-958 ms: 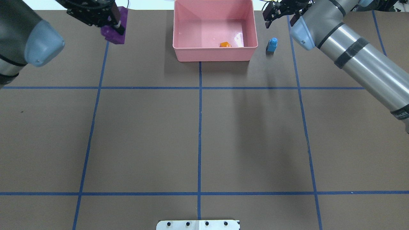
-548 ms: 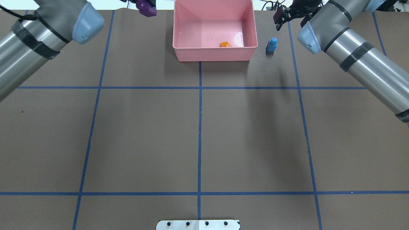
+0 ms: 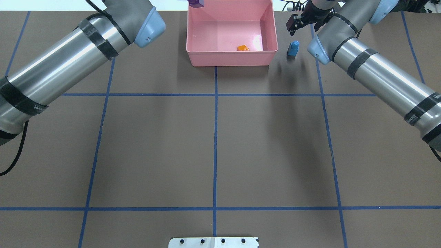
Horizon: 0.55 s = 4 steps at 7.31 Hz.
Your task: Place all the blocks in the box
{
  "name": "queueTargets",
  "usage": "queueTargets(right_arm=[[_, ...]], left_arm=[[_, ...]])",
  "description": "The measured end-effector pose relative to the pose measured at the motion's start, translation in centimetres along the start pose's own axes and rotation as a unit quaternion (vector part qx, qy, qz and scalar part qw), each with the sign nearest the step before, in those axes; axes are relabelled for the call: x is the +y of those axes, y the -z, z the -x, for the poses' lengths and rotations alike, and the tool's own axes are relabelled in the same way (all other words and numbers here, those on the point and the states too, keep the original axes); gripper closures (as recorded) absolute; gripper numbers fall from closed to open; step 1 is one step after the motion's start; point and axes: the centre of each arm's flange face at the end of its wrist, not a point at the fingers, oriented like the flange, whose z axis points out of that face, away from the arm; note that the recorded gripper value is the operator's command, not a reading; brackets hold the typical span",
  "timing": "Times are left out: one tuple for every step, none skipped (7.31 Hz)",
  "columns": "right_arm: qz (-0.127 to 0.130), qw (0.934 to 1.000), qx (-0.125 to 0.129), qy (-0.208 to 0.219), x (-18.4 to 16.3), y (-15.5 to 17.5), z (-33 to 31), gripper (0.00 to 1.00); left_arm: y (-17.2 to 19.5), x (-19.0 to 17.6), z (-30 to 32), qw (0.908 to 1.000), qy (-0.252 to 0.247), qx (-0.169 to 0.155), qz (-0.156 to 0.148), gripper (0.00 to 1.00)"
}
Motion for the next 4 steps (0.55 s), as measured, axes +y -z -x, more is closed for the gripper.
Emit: queueTargets(right_arm=[[0.001,1.0000,-0.002,0.006,0.6,-1.7,-0.1,0.04],[0.003,0.9999,0.001,0.010,1.3,-3.1,0.2,0.07],[0.005,0.9998,0.007,0.016,1.9,-4.2,0.8,0.14],[0.005,0.9997,0.013,0.019,2.2,-4.9,1.2,0.27]], left_arm=[[-0.6,0.0,-0.5,1.0000,0.000,-0.003,-0.005,1.00],[-1.4,-0.4,-1.2,0.9999,-0.001,-0.010,-0.013,1.00],[-2.4,-0.9,-1.8,0.9996,-0.002,-0.016,-0.023,1.00],[-3.4,-1.2,-1.8,0.9993,-0.003,-0.021,-0.031,1.00]])
